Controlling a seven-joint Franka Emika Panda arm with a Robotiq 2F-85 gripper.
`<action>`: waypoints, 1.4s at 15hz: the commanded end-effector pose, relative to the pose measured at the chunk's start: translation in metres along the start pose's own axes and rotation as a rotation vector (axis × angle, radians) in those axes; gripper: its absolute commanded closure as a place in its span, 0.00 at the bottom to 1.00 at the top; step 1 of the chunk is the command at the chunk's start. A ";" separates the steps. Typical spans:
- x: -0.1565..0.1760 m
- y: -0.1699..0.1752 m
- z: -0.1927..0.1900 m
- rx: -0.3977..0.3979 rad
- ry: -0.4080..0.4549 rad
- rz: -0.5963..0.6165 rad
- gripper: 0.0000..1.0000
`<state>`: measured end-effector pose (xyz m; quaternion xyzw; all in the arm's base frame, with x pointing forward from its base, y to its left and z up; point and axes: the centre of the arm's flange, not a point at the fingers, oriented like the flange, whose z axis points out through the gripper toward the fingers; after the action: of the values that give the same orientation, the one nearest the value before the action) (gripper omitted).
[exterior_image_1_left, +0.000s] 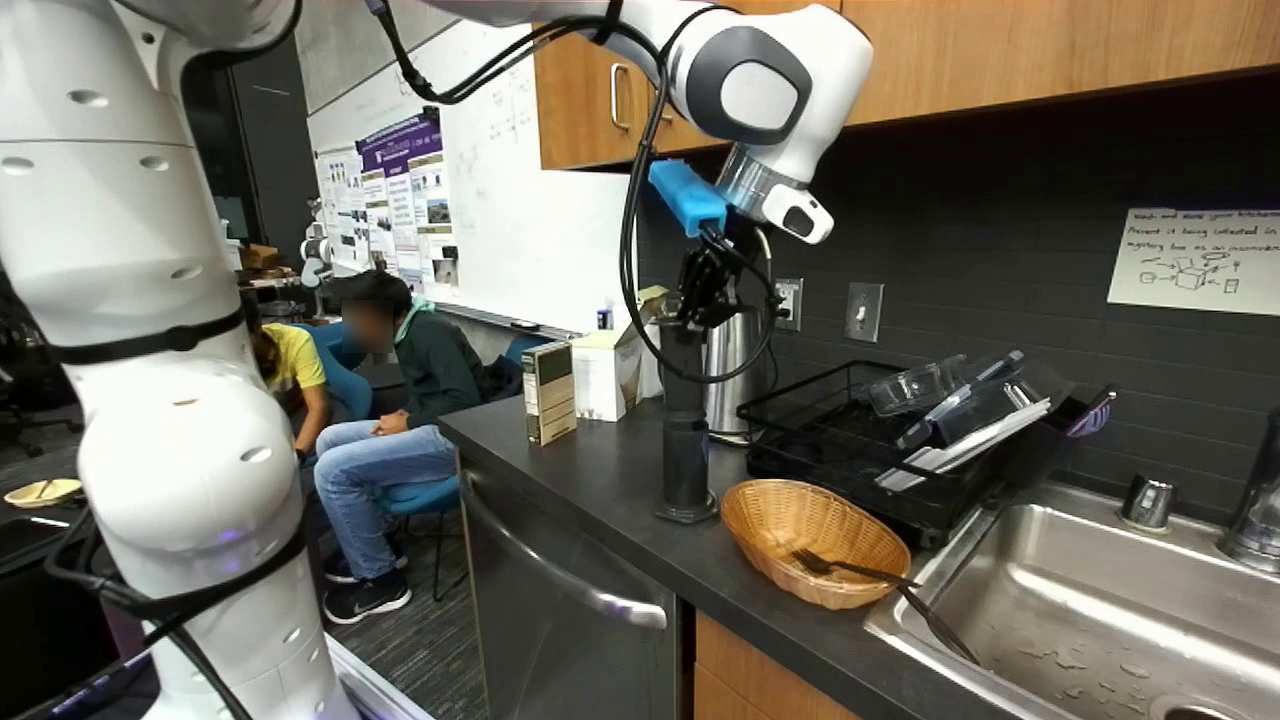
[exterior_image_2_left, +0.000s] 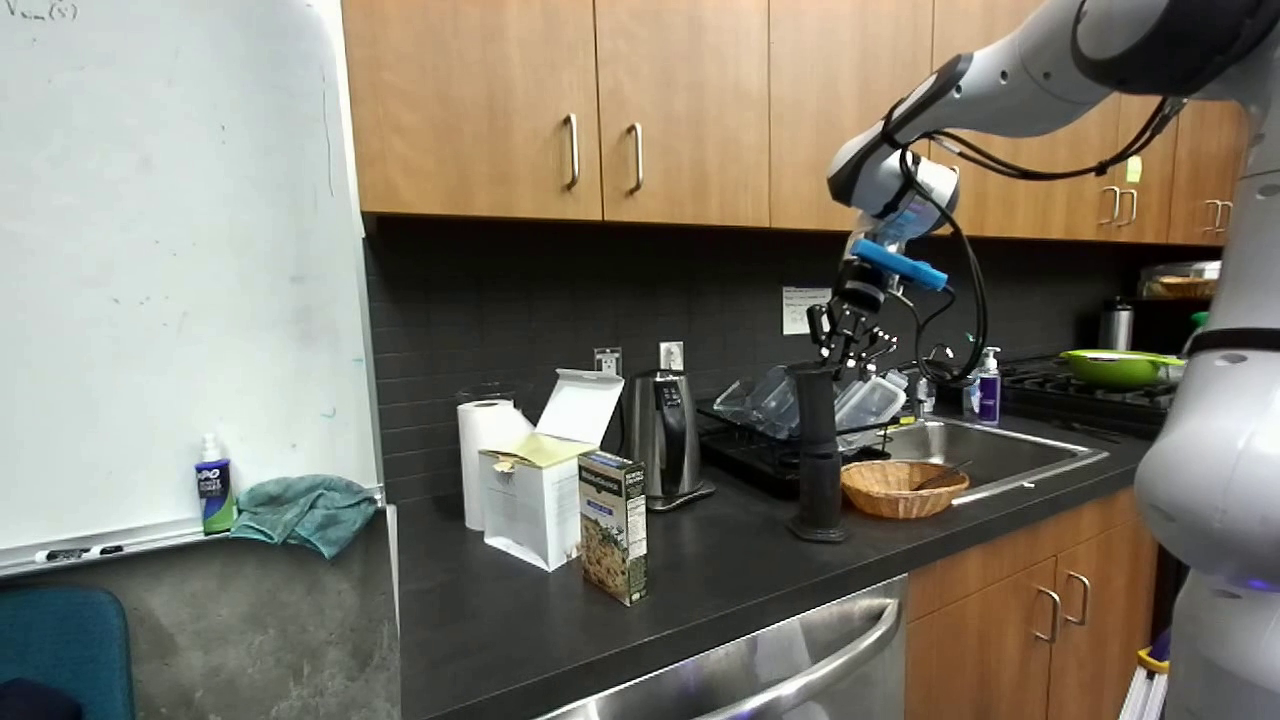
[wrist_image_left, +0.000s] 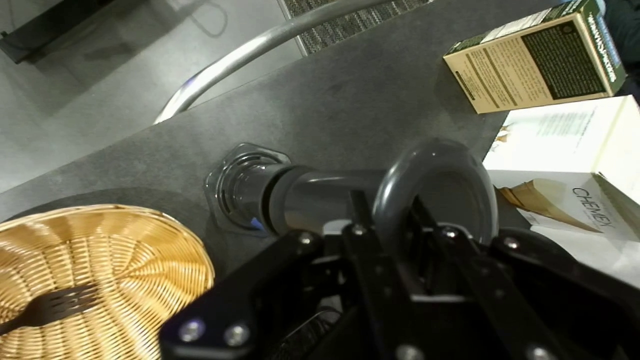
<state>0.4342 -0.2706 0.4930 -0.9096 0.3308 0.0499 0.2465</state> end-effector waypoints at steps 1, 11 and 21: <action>0.005 0.002 -0.006 0.024 -0.013 0.007 0.95; 0.010 0.002 0.003 0.013 -0.033 0.013 0.95; 0.011 0.002 0.005 0.002 -0.035 0.018 0.95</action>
<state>0.4380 -0.2746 0.4806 -0.9072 0.3350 0.0649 0.2460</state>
